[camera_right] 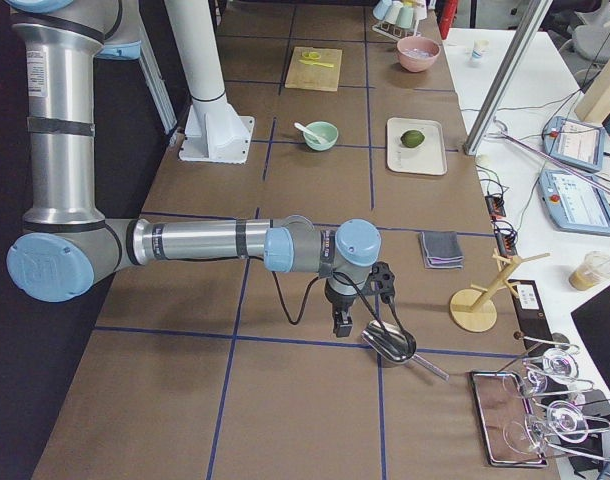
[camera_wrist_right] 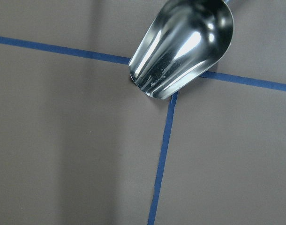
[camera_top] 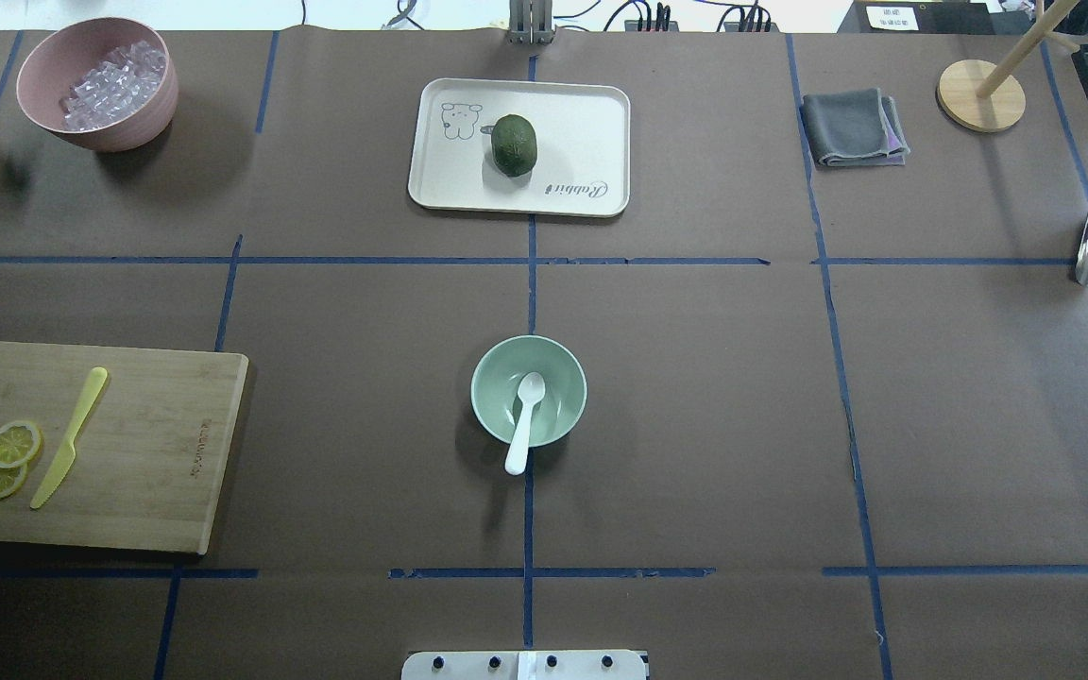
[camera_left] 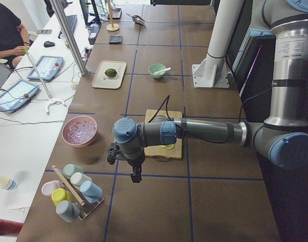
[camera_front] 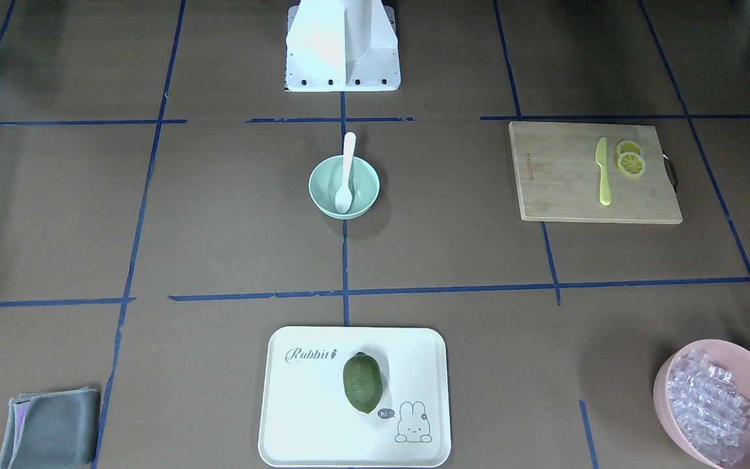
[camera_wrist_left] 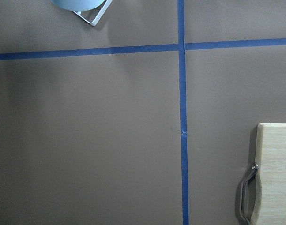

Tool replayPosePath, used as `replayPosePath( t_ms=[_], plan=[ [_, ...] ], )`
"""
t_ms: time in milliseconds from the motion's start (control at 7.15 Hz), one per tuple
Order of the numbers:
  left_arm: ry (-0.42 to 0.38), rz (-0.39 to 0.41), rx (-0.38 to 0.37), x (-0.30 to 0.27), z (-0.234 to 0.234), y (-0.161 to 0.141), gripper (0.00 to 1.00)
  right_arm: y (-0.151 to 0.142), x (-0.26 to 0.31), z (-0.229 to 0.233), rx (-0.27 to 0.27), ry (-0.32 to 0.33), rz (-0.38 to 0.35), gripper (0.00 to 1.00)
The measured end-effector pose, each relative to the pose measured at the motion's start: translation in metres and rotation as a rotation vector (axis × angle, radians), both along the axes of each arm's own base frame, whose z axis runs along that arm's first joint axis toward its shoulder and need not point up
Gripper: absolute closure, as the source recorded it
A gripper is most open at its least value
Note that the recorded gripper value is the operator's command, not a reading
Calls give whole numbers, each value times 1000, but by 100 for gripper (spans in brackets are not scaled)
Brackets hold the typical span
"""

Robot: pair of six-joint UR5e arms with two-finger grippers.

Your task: Place spoon in bowl

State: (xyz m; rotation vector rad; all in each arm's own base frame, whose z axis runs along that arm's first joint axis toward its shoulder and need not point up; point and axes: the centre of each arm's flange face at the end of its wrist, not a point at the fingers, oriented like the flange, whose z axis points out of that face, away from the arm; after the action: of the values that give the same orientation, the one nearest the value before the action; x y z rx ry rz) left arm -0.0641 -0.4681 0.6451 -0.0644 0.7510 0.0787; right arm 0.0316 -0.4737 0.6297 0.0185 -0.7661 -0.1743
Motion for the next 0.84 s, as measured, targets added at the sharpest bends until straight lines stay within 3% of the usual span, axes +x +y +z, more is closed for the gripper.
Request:
replayPosePath(
  t_ms=[839],
  plan=[
    [-2, 0, 8, 0, -4, -6, 0, 0, 0, 4, 10, 0, 0, 0]
  ],
)
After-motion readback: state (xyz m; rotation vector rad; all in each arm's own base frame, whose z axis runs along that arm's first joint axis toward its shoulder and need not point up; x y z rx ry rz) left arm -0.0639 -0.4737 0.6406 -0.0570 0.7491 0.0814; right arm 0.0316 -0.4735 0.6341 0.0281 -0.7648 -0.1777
